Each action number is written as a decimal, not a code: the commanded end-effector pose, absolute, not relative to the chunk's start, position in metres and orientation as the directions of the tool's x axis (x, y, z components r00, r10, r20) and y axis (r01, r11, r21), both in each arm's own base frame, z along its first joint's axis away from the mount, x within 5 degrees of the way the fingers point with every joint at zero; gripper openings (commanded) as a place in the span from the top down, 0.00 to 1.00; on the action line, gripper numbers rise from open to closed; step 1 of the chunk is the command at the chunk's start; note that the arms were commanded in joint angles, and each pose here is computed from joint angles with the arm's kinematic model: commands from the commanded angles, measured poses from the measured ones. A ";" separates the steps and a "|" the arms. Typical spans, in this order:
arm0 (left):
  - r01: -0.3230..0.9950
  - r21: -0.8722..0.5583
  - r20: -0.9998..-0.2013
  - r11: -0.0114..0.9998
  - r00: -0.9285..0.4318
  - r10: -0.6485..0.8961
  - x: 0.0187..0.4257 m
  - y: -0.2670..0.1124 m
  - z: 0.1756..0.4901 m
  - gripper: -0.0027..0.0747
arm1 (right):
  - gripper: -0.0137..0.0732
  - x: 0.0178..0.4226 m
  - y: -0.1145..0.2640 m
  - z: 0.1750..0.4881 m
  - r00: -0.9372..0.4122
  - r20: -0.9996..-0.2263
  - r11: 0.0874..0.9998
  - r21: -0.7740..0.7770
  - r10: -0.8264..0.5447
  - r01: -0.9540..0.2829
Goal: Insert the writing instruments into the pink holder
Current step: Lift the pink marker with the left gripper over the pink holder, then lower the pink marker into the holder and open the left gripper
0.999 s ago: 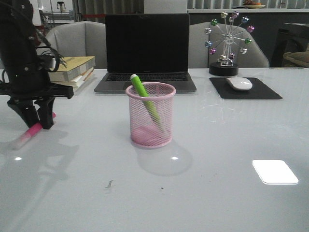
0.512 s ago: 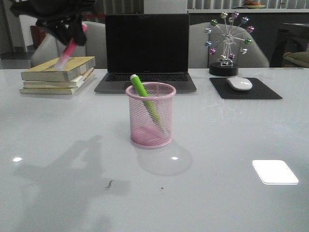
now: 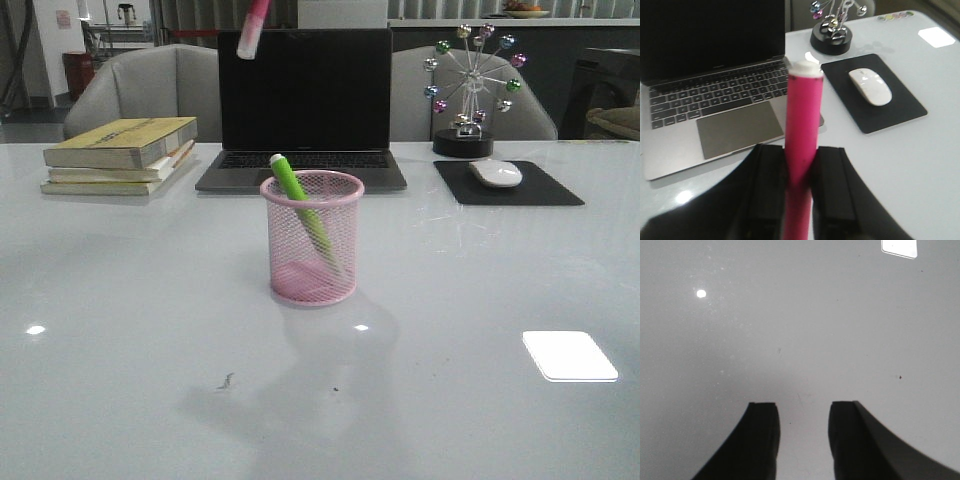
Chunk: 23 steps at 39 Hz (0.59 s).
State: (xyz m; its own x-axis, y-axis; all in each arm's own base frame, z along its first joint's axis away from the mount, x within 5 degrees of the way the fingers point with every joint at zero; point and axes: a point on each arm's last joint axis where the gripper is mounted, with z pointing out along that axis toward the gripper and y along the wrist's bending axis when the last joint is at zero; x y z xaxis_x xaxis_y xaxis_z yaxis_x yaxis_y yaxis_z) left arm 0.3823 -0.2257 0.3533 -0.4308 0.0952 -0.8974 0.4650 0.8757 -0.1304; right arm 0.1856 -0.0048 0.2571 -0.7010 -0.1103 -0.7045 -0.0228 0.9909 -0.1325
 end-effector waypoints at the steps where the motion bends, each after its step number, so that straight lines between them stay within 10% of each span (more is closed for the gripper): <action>1: 0.499 -0.204 -0.961 0.842 -0.266 -0.076 0.367 -0.231 0.389 0.84 | 0.41 0.189 -0.006 0.273 -0.632 -0.763 0.988 -0.156 -0.135 -0.023; 23: 0.498 -0.312 -0.949 0.809 -0.212 -0.236 0.331 -0.252 0.290 0.85 | 0.41 0.186 -0.007 0.270 -0.667 -0.732 0.985 -0.170 -0.143 -0.024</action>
